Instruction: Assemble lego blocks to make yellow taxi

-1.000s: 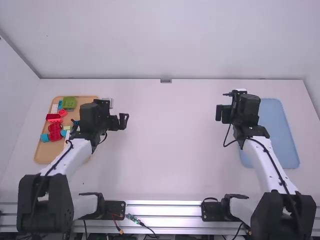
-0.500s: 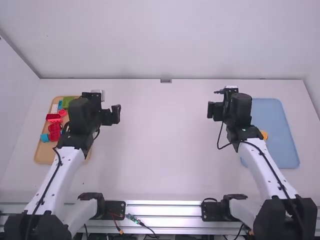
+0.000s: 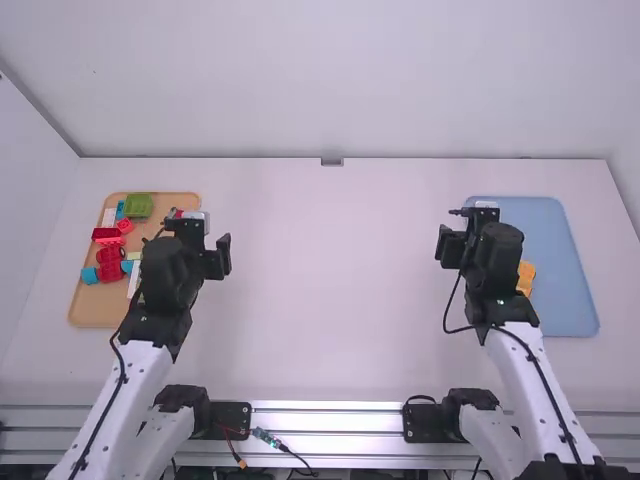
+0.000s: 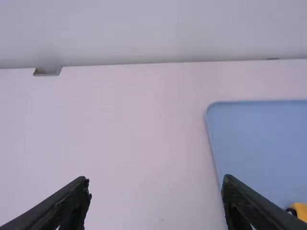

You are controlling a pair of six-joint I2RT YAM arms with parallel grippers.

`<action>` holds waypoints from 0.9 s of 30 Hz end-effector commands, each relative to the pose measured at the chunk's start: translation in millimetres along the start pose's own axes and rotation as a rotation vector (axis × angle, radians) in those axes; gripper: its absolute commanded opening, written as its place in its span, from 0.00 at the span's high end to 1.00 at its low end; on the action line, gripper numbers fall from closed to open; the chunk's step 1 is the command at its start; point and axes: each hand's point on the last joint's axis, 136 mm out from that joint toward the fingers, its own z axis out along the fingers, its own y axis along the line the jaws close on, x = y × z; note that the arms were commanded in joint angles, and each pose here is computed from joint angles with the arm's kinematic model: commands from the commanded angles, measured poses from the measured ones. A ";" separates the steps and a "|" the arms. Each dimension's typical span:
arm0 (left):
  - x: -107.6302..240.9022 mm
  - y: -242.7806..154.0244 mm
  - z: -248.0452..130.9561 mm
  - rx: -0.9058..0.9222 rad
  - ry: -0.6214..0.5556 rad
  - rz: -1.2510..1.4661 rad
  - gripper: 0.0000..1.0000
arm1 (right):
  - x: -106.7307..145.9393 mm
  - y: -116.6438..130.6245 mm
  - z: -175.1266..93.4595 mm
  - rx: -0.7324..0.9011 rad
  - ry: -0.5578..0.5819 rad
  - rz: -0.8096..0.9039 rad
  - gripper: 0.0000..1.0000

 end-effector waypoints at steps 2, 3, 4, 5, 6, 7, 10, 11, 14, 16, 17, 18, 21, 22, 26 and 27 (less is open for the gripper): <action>18.6 4.1 -9.4 -0.025 -0.011 0.007 0.38 | 17.7 1.7 -10.7 -0.005 -0.009 0.005 0.36; 21.7 4.1 -10.4 -0.025 -0.011 0.007 0.40 | 20.6 1.7 -11.9 -0.005 -0.009 0.005 0.37; 28.0 4.1 -12.3 -0.025 -0.011 0.007 0.42 | 26.5 1.8 -14.2 -0.005 -0.009 0.005 0.40; 34.5 4.1 -14.0 -0.025 -0.011 0.007 0.45 | 32.5 1.8 -16.4 -0.005 -0.009 0.005 0.42; 41.1 4.2 -15.5 -0.025 -0.011 0.007 0.47 | 38.7 1.9 -18.5 -0.005 -0.009 0.005 0.45; 42.7 4.2 -15.9 -0.025 -0.011 0.007 0.48 | 40.3 1.9 -19.0 -0.005 -0.009 0.005 0.45; 62.7 4.2 -19.4 -0.025 -0.011 0.007 0.56 | 59.8 2.0 -24.3 -0.005 -0.009 0.005 0.53; 71.0 4.2 -20.4 -0.025 -0.011 0.007 0.59 | 68.1 2.1 -26.1 -0.005 -0.009 0.005 0.56; 88.9 4.3 -21.7 -0.025 -0.011 0.007 0.66 | 86.3 2.2 -29.1 -0.005 -0.009 0.005 0.63; 96.7 4.4 -21.9 -0.025 -0.011 0.007 0.69 | 94.6 2.3 -30.0 -0.005 -0.009 0.005 0.66; 104.3 4.5 -21.8 -0.025 -0.011 0.007 0.71 | 102.7 2.3 -30.6 -0.005 -0.009 0.005 0.69; 110.2 4.5 -21.6 -0.025 -0.011 0.007 0.74 | 109.1 2.4 -31.0 -0.005 -0.009 0.005 0.72; 124.3 4.6 -20.6 -0.025 -0.011 0.007 0.79 | 124.6 2.5 -31.1 -0.005 -0.009 0.005 0.78; 128.8 4.7 -20.2 -0.025 -0.012 0.007 0.81 | 130.5 2.5 -30.9 -0.005 -0.009 0.005 0.80; 114.5 4.5 -24.7 -0.025 -0.078 0.008 0.88 | 149.2 2.6 -29.6 -0.005 -0.011 0.005 0.87; 109.8 4.4 -26.3 -0.025 -0.100 0.009 0.90 | 143.8 2.6 -31.1 -0.005 -0.036 0.005 0.90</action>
